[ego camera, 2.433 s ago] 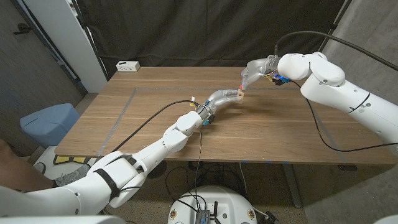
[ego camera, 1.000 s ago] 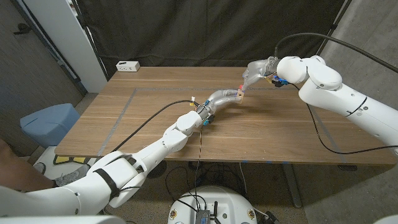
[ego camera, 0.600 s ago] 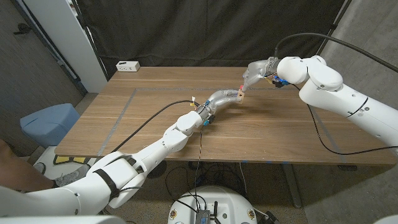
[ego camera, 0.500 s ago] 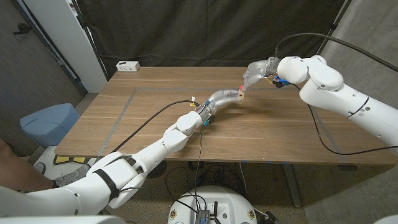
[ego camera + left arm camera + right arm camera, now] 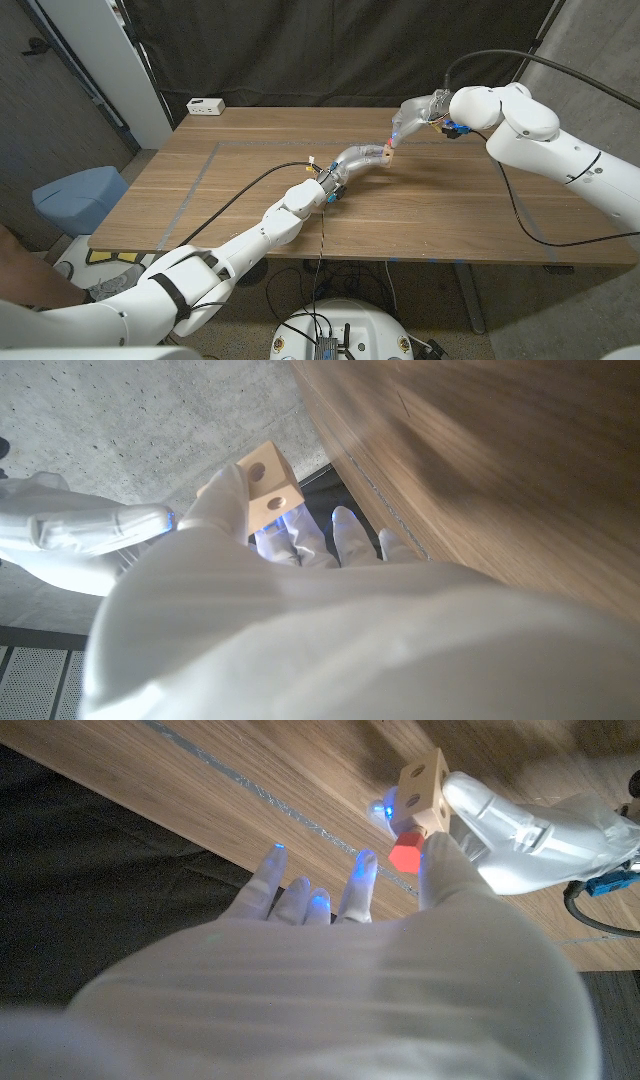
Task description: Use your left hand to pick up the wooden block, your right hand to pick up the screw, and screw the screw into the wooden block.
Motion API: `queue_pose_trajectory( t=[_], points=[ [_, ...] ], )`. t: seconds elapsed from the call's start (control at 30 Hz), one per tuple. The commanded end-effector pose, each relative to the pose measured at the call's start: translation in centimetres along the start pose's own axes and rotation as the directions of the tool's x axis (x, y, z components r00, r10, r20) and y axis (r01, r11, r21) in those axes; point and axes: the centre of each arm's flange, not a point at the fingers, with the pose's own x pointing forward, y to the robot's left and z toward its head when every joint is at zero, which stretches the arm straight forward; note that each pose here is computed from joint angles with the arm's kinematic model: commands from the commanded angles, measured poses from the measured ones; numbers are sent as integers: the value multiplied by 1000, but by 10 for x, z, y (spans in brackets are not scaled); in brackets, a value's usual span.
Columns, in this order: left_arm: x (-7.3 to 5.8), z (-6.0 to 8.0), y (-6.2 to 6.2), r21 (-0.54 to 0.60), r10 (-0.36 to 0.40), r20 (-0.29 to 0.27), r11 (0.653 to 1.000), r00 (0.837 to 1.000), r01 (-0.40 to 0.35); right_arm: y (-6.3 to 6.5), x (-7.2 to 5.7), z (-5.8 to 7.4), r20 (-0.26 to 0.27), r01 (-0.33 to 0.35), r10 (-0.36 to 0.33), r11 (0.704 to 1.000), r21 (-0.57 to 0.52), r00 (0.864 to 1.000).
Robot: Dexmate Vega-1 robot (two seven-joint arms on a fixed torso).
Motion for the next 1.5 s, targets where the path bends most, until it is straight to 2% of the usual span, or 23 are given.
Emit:
queue_pose_trajectory(
  t=[0.03,0.37,1.5],
  points=[
    [-1,0,-1,1,2,-2,1000,1000,-2,-4,0,2,35,-41,41,999,-2,999],
    [0,-1,0,0,4,-5,1000,1000,-4,-6,1,3,42,-22,22,1000,-6,999],
    [6,-2,3,0,-8,-7,1000,1000,8,1,9,1,12,20,-20,1000,1,1000]
  ],
)
